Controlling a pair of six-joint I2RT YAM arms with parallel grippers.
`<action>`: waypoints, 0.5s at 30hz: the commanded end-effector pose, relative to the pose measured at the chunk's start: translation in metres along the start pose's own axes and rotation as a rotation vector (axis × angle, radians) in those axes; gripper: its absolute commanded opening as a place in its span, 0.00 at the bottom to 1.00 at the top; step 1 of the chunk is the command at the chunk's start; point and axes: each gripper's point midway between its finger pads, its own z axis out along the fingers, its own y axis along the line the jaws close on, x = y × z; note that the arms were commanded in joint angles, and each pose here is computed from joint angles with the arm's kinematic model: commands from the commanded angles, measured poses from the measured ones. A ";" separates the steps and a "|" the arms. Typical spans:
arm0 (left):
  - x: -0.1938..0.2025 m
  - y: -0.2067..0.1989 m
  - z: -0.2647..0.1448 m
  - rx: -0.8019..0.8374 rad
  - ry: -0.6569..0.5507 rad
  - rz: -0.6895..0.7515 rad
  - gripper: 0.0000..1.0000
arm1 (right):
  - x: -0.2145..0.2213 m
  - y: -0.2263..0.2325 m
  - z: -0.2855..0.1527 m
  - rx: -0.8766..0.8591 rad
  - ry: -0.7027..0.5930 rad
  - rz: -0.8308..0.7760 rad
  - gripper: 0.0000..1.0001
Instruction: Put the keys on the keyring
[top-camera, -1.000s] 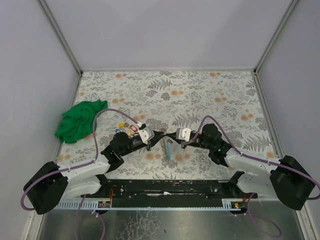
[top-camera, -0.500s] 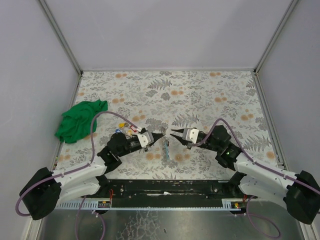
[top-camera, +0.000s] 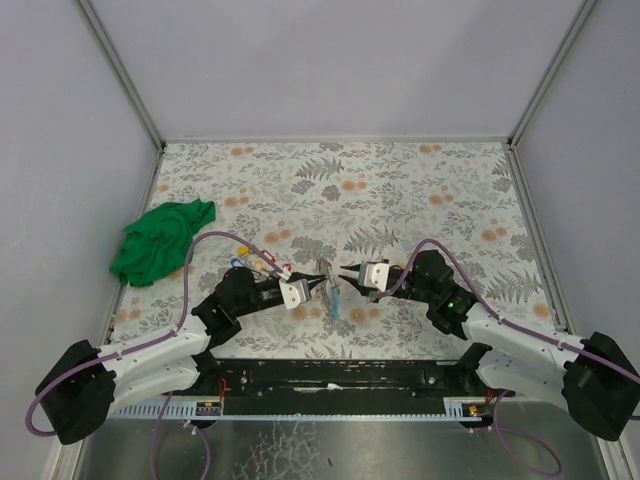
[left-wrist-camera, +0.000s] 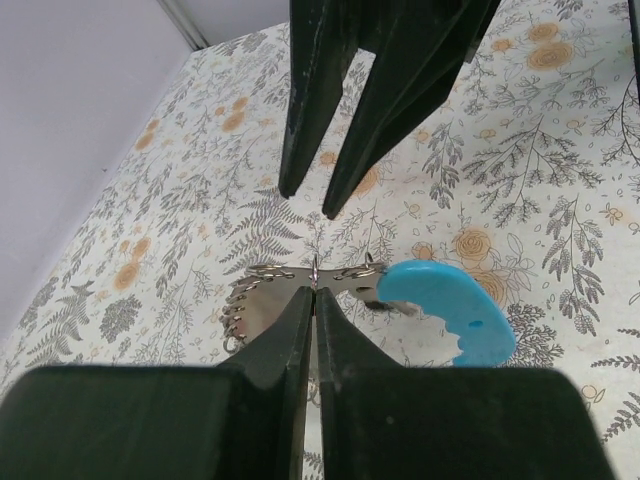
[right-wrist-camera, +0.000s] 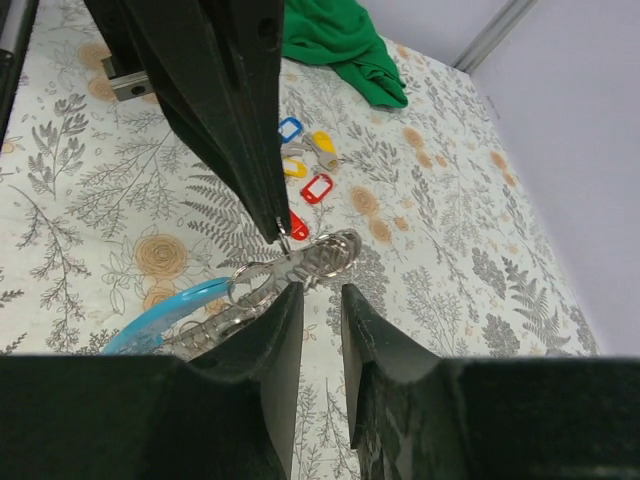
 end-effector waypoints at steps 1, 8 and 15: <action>-0.014 0.002 0.003 0.019 -0.037 0.048 0.00 | -0.013 0.002 0.005 -0.039 -0.062 -0.044 0.28; -0.017 0.000 0.004 0.021 -0.053 0.036 0.00 | -0.017 0.004 0.013 -0.042 -0.118 -0.010 0.26; -0.022 0.000 0.004 0.018 -0.077 0.031 0.00 | -0.019 0.003 0.018 -0.042 -0.145 0.007 0.24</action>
